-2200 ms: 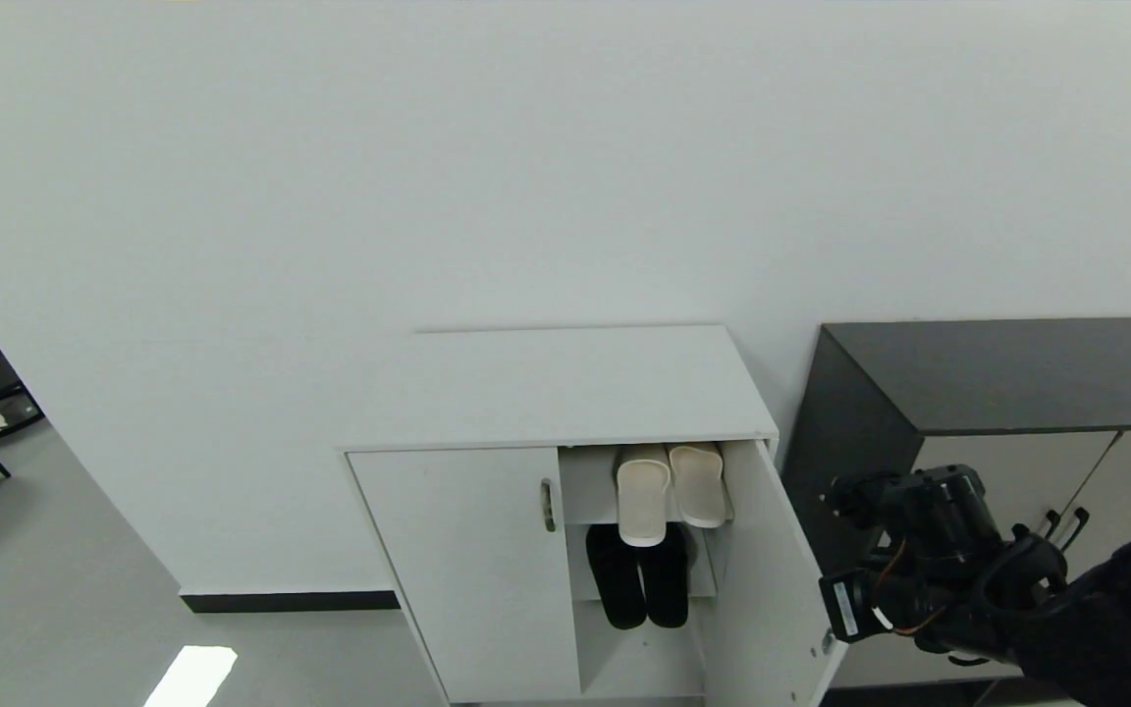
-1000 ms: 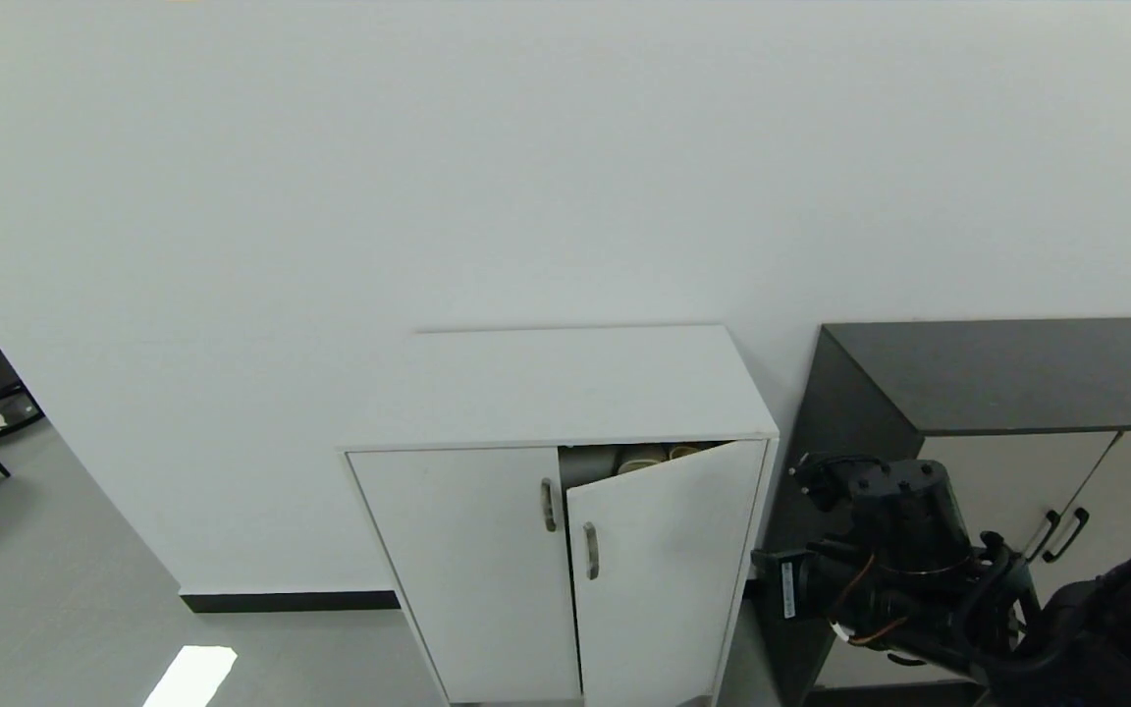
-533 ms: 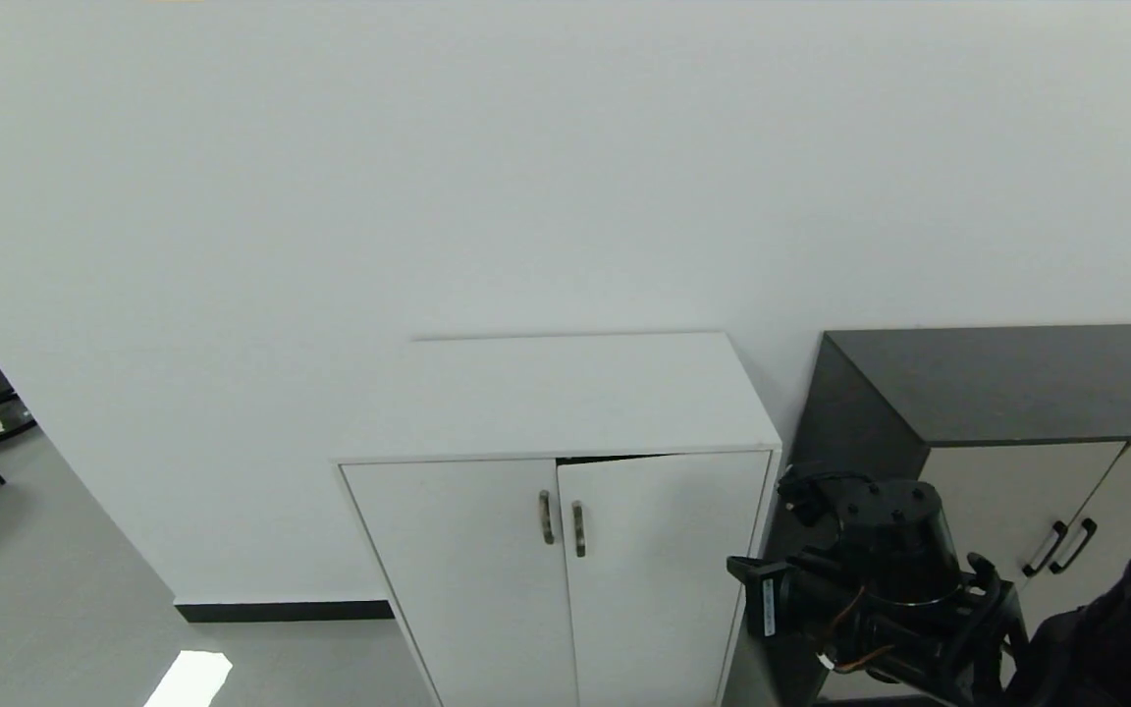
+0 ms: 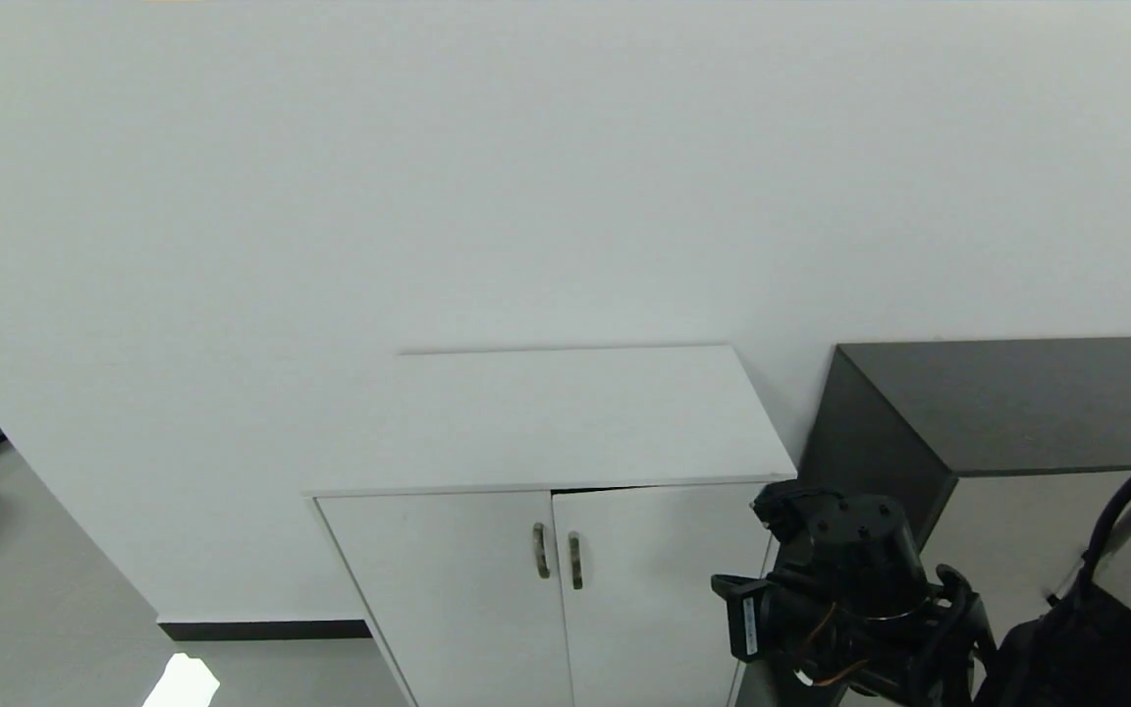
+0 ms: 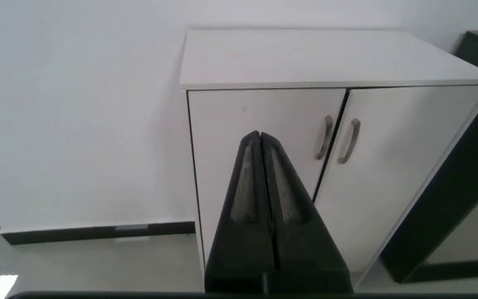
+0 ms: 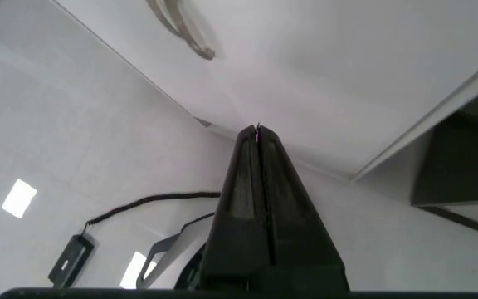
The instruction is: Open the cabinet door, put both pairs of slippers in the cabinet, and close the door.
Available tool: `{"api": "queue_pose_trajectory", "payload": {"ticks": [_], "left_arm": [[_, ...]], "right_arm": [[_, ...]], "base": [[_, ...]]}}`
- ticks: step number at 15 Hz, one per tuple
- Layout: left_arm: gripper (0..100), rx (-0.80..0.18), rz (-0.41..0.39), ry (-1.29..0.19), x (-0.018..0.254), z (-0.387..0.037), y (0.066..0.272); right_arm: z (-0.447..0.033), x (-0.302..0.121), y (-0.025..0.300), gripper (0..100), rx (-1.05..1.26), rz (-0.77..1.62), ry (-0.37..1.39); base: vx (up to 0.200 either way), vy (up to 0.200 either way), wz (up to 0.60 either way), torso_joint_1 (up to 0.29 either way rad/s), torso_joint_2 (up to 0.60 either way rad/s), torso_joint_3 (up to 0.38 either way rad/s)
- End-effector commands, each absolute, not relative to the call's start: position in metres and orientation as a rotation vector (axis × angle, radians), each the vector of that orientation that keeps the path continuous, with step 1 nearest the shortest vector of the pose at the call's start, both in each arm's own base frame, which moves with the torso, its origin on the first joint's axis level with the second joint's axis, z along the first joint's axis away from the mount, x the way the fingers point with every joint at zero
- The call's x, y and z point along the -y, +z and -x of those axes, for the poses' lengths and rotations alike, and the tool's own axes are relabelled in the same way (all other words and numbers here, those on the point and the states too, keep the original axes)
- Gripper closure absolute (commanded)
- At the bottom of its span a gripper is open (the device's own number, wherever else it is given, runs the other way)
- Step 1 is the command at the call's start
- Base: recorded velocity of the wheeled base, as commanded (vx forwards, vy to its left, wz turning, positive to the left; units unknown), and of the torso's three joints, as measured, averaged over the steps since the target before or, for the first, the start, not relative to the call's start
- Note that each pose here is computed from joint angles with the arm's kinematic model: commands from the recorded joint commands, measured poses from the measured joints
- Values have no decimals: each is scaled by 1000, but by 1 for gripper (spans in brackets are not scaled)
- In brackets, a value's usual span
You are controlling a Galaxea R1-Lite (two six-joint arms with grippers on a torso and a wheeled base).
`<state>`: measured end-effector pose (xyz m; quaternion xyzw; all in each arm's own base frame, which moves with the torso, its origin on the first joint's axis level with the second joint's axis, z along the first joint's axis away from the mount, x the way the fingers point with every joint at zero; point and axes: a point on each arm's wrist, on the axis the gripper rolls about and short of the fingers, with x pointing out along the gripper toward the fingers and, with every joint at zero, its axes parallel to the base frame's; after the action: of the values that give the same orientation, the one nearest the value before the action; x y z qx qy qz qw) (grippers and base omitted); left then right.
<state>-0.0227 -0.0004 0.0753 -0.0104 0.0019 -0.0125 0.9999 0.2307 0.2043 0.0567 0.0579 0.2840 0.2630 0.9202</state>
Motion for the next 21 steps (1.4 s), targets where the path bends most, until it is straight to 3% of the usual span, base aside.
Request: {"api": "queue_pose_trajectory", "payload": {"ticks": [1, 12, 21], "left_arm": [[100, -5, 22, -26, 0, 23, 75], [100, -5, 22, -24, 0, 23, 75], [100, -5, 22, -26, 0, 23, 75]], "right_arm": [[-242, -209, 48, 100, -590, -116, 526], [-323, -212, 25, 100, -519, -169, 409], [-346, -213, 17, 100, -491, -168, 387]], "base": [[0, 0, 0, 0, 0, 0], [0, 0, 0, 0, 0, 0], [0, 0, 0, 0, 0, 0]]}}
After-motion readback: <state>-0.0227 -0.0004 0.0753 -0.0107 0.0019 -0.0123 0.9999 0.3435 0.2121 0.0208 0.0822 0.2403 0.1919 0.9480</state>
